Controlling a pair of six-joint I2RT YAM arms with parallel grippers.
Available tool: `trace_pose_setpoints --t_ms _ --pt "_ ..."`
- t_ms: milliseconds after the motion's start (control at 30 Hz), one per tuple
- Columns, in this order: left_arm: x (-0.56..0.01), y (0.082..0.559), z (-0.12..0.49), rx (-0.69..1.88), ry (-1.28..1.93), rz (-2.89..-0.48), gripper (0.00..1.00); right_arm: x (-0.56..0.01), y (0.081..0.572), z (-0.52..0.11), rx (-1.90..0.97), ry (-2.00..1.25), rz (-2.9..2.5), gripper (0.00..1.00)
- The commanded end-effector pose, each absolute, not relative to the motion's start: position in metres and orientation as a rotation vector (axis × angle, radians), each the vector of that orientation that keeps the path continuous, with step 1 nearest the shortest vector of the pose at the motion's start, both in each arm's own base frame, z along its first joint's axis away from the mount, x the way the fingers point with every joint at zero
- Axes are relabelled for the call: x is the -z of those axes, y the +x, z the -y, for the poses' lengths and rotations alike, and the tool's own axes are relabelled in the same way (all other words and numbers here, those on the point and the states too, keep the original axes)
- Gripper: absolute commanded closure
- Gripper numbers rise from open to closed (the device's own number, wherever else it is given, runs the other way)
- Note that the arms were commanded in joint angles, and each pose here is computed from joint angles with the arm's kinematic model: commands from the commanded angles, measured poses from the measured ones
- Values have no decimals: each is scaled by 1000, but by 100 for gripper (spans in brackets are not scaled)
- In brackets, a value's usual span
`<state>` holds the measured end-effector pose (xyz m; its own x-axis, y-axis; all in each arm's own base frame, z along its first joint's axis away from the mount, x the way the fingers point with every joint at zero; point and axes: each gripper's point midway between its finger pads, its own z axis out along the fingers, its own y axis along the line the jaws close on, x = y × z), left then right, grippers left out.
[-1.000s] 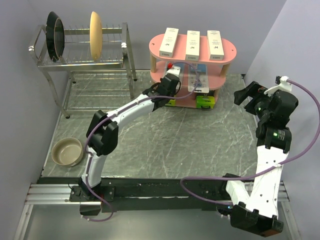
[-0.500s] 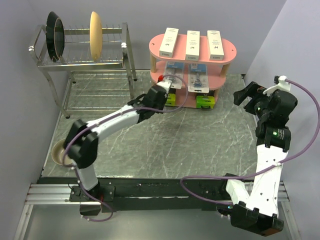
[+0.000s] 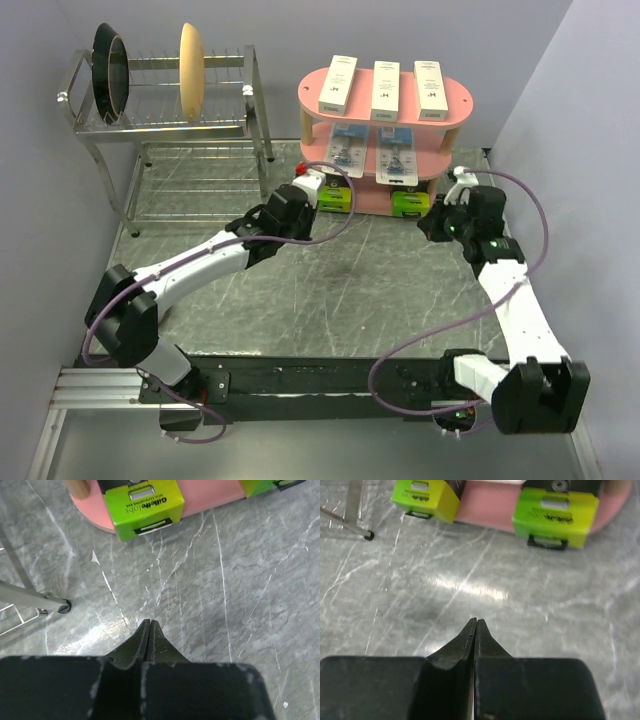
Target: Place and organize the shaving razors onto the shelf
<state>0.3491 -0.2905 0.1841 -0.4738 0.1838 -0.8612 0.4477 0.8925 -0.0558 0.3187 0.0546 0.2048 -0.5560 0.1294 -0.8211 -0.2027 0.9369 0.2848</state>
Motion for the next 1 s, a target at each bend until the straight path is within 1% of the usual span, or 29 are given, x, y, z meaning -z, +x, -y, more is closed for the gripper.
trace_pose_setpoints --t_ms 0,33,200,467,667,967 --pt "-223 349 284 371 401 -1973 99 -232 360 -69 -418 -107 -1978 100" --pt "-231 349 280 366 399 -1946 99 -228 375 -75 -422 -108 -1998 100" --pt "-242 350 276 366 379 -1915 99 -226 408 -91 -425 -133 -2011 100" --pt "-249 354 268 367 349 -1906 99 -217 439 -101 -437 -72 -2033 100" --pt "-247 357 265 365 333 -1913 99 -220 451 -96 -401 -42 -2020 100" --pt "-243 360 274 395 341 -1922 99 -222 447 -96 -427 25 -2000 100"
